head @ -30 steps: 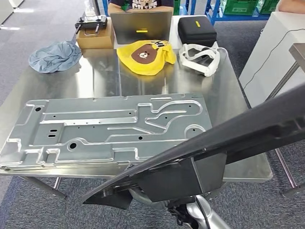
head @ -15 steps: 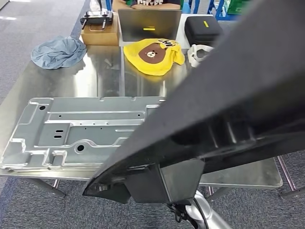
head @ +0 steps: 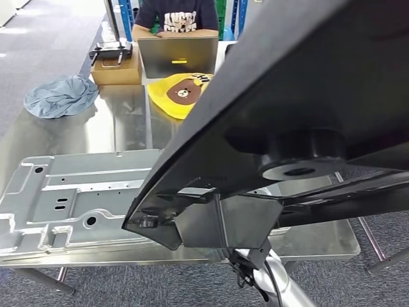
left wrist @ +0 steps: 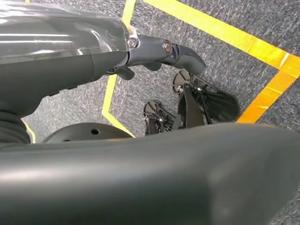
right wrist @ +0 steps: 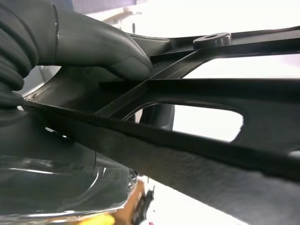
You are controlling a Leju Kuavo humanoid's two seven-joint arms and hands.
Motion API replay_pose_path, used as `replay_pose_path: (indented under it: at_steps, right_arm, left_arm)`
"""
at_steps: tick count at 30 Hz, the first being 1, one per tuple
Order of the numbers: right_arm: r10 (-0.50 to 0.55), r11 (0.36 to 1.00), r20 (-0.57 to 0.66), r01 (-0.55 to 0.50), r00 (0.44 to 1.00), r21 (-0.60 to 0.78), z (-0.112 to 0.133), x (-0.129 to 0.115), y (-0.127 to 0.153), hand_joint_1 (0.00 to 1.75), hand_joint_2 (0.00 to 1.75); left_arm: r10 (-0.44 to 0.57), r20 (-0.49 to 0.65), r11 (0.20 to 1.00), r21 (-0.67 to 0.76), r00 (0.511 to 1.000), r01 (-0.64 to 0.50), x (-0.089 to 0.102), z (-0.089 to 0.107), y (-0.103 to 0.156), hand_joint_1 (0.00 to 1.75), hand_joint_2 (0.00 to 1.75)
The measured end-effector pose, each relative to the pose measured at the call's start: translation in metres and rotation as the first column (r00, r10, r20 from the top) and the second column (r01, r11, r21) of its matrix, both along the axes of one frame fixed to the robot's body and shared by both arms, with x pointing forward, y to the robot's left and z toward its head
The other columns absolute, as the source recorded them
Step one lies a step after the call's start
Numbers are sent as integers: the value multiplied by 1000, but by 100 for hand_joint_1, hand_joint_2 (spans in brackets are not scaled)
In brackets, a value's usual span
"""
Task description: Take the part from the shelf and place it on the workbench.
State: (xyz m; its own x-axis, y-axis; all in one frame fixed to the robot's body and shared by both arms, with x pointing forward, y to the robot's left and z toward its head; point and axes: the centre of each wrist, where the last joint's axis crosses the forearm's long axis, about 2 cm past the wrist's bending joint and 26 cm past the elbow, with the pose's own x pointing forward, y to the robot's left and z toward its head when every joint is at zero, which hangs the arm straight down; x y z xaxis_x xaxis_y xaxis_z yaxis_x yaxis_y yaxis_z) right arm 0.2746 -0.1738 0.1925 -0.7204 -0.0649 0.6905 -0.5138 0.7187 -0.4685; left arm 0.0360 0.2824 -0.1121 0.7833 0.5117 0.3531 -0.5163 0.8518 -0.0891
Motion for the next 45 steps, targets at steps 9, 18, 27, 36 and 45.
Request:
replay_pose_path:
  at_steps: [9, 18, 27, 36, 45]
  right_arm:
    - [-66, 994, 95, 73, 993, -79, 45, 42, -12, 175, 175]
    - [-131, 960, 87, 148, 988, -236, 54, 83, -8, 175, 175]
    - [-195, 896, 80, 211, 978, -392, 65, 126, 11, 175, 175]
    - [-311, 834, 142, 342, 940, -433, 92, 164, 13, 175, 175]
    - [-505, 745, 247, 562, 827, -359, 134, 185, -25, 175, 175]
  left_arm:
    - [-36, 11, 999, -7, 999, 36, 3, 0, -1, 0, 175]
    - [-74, 21, 997, -12, 997, 74, 6, 1, -2, 0, 175]
    - [-126, 29, 992, -17, 992, 126, 8, 1, -2, 0, 175]
    - [-160, 33, 987, -22, 986, 161, 10, 1, -3, 0, 175]
    - [-164, 28, 986, -21, 986, 165, 8, 1, -3, 0, 175]
